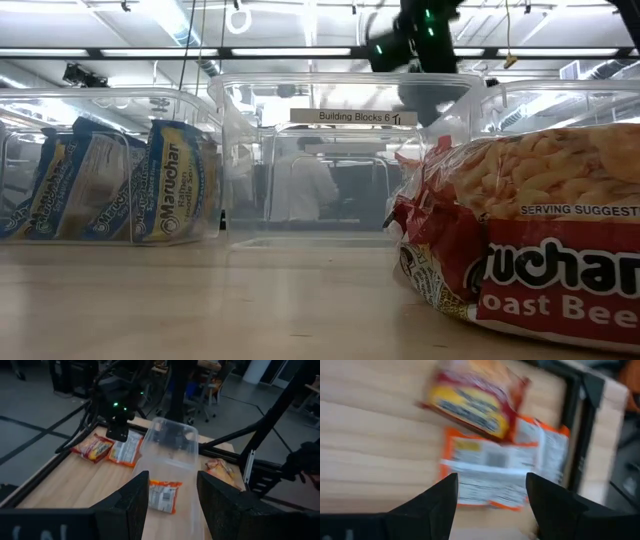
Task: Sort Maruchan noodles
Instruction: Put the orange noodle pack into the middle transparent bin
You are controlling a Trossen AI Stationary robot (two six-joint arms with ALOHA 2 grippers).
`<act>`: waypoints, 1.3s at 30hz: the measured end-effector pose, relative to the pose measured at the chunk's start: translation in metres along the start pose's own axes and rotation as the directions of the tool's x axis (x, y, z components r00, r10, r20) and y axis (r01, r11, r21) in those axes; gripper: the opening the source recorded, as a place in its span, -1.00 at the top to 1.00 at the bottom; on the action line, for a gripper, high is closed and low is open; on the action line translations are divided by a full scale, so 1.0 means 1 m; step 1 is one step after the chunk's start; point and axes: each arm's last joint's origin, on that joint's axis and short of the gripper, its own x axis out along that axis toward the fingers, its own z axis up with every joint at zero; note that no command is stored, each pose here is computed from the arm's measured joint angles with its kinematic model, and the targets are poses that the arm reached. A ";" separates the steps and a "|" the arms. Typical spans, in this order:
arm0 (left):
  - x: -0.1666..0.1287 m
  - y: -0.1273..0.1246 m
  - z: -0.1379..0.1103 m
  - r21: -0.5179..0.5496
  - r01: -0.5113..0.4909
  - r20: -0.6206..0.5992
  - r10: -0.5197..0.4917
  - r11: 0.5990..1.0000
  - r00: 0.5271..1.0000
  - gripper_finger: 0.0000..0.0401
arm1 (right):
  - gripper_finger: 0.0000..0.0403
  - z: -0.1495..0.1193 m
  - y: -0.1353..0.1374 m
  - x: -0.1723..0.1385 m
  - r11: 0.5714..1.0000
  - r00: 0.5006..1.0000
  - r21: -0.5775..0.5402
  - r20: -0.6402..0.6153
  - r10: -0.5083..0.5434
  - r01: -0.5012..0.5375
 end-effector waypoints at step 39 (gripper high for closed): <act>0.051 0.018 0.014 0.066 -0.163 0.124 0.154 0.984 0.980 0.14 | 0.11 0.016 0.061 0.145 0.982 0.963 0.007 -0.200 -0.183 0.188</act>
